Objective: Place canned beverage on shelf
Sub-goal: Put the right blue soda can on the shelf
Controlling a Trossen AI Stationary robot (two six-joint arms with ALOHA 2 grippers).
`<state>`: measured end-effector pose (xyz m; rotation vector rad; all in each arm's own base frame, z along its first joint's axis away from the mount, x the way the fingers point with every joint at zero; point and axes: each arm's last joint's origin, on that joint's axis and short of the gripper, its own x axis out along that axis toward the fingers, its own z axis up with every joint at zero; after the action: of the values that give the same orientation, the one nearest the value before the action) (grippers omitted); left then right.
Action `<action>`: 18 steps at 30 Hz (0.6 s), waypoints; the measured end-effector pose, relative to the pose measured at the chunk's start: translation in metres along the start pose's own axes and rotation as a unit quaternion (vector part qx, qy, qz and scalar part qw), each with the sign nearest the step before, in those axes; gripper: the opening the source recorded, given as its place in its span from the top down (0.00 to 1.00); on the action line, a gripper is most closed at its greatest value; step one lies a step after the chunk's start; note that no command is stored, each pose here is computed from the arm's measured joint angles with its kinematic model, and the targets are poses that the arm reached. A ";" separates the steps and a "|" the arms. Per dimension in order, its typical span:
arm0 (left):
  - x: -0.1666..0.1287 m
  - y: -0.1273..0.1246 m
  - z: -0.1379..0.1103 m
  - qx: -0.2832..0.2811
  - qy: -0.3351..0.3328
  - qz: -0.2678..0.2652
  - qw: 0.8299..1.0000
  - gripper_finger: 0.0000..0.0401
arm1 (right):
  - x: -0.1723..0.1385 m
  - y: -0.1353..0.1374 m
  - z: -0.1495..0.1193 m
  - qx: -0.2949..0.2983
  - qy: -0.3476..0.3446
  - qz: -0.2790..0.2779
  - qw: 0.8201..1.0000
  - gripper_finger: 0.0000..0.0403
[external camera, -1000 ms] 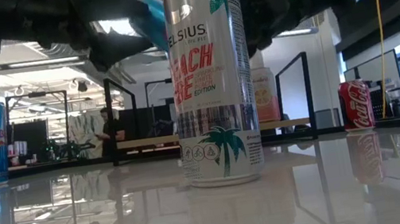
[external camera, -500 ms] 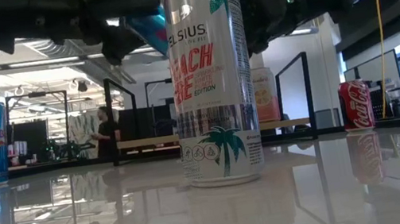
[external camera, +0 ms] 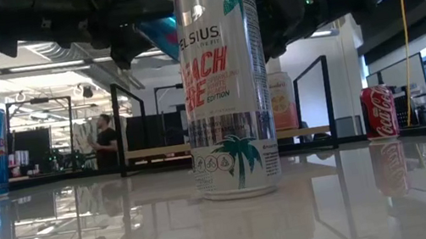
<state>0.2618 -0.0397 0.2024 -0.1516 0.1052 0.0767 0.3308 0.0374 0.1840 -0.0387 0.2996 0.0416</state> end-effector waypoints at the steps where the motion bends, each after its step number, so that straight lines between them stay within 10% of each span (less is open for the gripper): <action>1: 0.000 0.000 0.000 0.001 -0.001 0.000 1.000 0.46 | -0.002 0.000 0.002 0.001 0.002 0.000 1.000 0.33; 18: 0.022 0.019 0.084 0.077 0.179 0.076 0.978 0.46 | -0.094 0.007 0.061 -0.044 0.001 -0.003 0.999 0.16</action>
<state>0.2901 -0.0068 0.2802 -0.0007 0.4814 0.1937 0.2589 0.0439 0.2696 -0.1275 0.2996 0.0483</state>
